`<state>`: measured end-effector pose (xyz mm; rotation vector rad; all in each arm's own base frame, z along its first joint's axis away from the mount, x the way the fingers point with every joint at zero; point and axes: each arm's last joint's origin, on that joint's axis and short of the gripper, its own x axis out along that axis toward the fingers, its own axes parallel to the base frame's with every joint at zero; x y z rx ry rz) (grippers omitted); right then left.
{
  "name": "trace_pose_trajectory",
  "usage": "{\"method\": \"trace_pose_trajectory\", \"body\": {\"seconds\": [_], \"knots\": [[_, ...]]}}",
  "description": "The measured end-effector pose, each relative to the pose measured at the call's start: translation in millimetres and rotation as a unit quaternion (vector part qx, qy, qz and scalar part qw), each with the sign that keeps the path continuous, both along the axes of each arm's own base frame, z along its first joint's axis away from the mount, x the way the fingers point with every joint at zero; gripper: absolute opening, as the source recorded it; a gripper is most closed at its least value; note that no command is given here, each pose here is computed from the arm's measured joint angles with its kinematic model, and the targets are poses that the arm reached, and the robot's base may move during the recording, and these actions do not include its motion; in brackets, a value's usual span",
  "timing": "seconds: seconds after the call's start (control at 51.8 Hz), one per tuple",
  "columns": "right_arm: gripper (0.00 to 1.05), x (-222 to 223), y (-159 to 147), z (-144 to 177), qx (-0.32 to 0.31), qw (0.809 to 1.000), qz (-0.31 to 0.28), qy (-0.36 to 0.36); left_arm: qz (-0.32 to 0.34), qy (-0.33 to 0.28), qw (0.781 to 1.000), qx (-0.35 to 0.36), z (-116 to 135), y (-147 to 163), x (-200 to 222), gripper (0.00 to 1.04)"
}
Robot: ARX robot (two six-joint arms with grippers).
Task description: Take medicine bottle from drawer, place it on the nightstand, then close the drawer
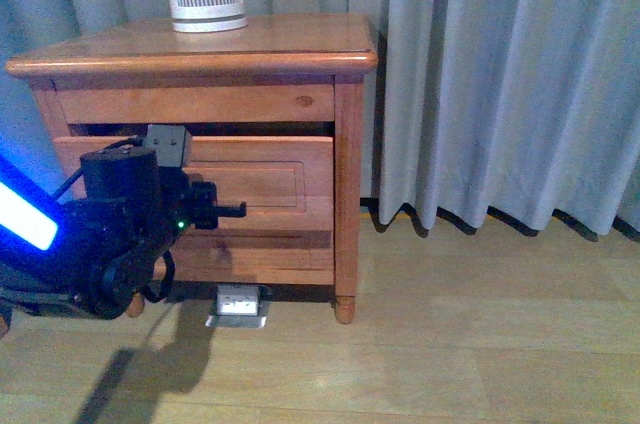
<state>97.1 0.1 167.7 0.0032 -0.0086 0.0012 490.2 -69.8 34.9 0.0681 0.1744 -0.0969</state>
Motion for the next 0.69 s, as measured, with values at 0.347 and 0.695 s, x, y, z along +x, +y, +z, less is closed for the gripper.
{"method": "trace_pose_trajectory", "body": {"seconds": [0.347, 0.695], "knots": [[0.98, 0, 0, 0, 0.0, 1.0, 0.0, 0.0, 0.013, 0.026, 0.999, 0.016, 0, 7, -99, 0.25], [0.98, 0, 0, 0, 0.0, 1.0, 0.0, 0.0, 0.028, 0.06, 0.997, 0.032, 1, 13, -130, 0.61]]}}
